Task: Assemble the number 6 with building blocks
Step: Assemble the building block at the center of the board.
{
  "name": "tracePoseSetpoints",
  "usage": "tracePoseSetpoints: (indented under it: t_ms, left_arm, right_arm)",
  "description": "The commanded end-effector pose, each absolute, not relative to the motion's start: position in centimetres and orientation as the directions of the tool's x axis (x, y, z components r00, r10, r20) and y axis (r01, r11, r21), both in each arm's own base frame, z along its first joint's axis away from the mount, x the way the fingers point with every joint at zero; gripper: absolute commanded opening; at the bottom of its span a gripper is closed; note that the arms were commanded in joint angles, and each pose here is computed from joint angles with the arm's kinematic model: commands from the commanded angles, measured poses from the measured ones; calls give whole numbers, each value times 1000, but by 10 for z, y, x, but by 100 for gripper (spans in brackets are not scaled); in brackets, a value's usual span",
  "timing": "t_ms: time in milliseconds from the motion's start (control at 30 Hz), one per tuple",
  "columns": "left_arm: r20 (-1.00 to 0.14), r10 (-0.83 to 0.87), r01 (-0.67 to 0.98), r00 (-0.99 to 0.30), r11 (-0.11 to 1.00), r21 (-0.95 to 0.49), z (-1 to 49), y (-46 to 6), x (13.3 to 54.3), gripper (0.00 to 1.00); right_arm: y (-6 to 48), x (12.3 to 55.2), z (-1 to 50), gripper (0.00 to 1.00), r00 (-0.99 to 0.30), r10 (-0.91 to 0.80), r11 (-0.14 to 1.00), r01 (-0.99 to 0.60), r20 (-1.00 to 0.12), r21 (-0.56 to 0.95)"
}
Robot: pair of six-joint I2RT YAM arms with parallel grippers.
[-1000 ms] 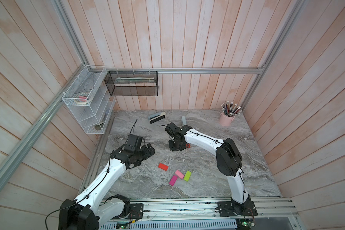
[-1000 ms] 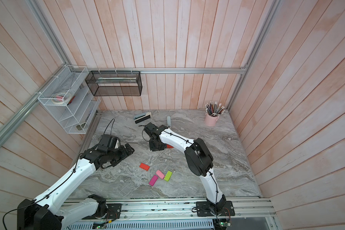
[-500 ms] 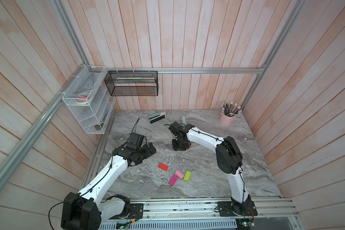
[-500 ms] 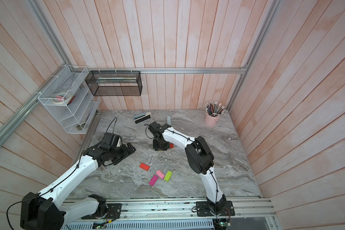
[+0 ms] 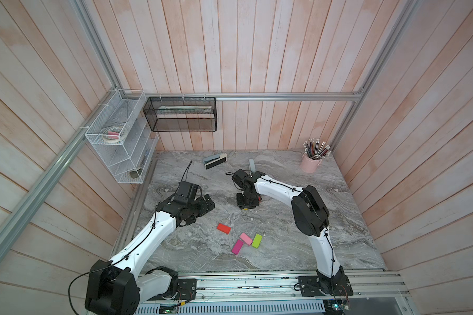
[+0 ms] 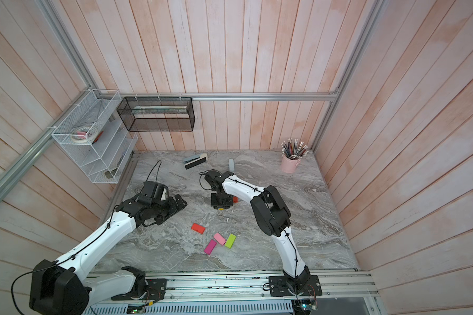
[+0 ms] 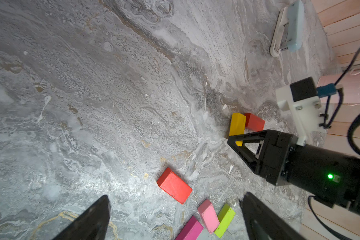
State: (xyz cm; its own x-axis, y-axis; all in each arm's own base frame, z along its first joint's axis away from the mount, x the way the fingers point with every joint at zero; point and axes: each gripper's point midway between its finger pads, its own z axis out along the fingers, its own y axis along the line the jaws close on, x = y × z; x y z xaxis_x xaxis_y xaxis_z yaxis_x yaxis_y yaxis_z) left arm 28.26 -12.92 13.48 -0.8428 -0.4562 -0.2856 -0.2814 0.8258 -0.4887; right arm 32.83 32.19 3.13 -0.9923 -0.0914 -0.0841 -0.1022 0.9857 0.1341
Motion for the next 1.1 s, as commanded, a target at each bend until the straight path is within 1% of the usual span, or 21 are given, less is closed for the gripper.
tracePoseSetpoints:
  t_ms: [0,1067]
  left_arm:
    - [-305,-441,-246,-844,825,-509,143,-135,290,100]
    - [-306,-433,-241,-848,829,-505,145,-133,290,100]
  right_arm:
    - [312,325,20,34,-997,-69,992,-73,-46,107]
    - [305,334,3,36,-999,-12,994,-15,-30,107]
